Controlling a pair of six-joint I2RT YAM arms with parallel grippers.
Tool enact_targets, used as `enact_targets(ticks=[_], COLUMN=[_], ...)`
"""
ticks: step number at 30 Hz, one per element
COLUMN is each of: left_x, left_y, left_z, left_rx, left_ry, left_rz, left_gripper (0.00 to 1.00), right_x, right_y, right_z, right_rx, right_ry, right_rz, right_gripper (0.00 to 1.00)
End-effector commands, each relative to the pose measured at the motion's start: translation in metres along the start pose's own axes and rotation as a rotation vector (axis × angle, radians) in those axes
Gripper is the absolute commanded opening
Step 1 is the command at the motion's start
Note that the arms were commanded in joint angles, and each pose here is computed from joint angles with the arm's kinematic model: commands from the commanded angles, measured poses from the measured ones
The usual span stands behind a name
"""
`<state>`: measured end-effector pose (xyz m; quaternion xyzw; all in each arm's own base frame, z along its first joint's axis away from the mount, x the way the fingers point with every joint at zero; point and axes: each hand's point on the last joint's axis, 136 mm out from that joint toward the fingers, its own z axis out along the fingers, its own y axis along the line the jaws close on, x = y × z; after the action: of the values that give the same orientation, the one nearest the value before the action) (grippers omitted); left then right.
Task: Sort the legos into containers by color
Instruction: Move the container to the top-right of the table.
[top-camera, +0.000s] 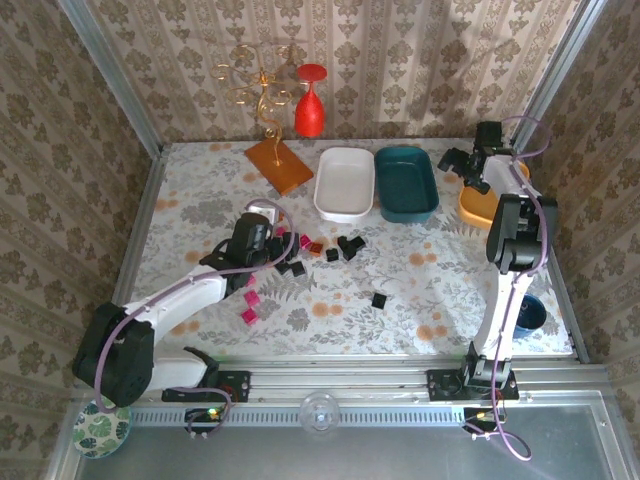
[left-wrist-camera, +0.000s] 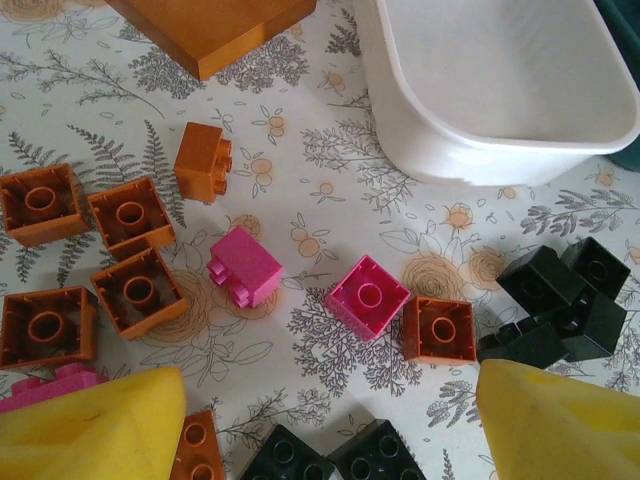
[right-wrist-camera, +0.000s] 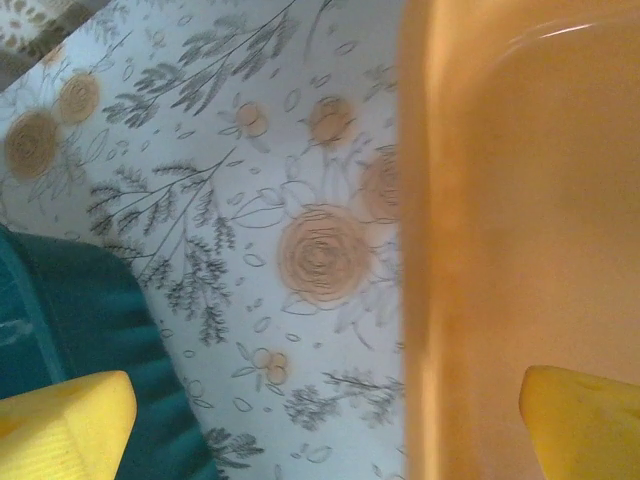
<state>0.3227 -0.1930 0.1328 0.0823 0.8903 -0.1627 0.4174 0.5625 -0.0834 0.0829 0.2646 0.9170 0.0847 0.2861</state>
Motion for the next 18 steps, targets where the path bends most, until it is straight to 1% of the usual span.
enact_targets(ticks=[1,2,3,8,12,15,16,18], left_x=[0.005,0.006,0.006,0.009,0.011,0.013,0.014,0.017], left_y=[0.001,0.002,0.002,0.0,0.0,0.001,0.002,0.004], left_z=[-0.004,-0.003,-0.003,0.001,0.001,0.0,0.0,-0.001], left_rx=[-0.007,-0.008,-0.008,0.004,0.003,-0.001,-0.003,-0.009], left_ry=[0.007,0.006,0.005,0.015,0.021,0.022,0.025,0.031], left_rz=[0.005,0.001,-0.003,-0.006,-0.002,-0.001,0.001,0.006], left_gripper=[0.78,0.78,0.78,0.78,0.78,0.78,0.78,0.78], right_x=[0.019,0.027,0.027,0.046,0.058,0.062,0.06,0.049], right_y=[0.038,0.045,0.057,0.088,0.106,0.109,0.106,0.094], right_z=[-0.001,-0.004,-0.008,-0.026,-0.03,-0.03,-0.03,-0.037], right_rx=[-0.173,-0.2,-0.24,-0.363,-0.421,-0.393,-0.364,-0.26], right_ry=[0.106,0.121,0.103,0.103,0.127,0.138,0.128,0.076], right_rz=[-0.045,-0.058,-0.083,-0.128,-0.172,-0.224,-0.24,-0.265], right_gripper=[0.99,0.99,0.99,0.99,0.99,0.98,0.98,0.98])
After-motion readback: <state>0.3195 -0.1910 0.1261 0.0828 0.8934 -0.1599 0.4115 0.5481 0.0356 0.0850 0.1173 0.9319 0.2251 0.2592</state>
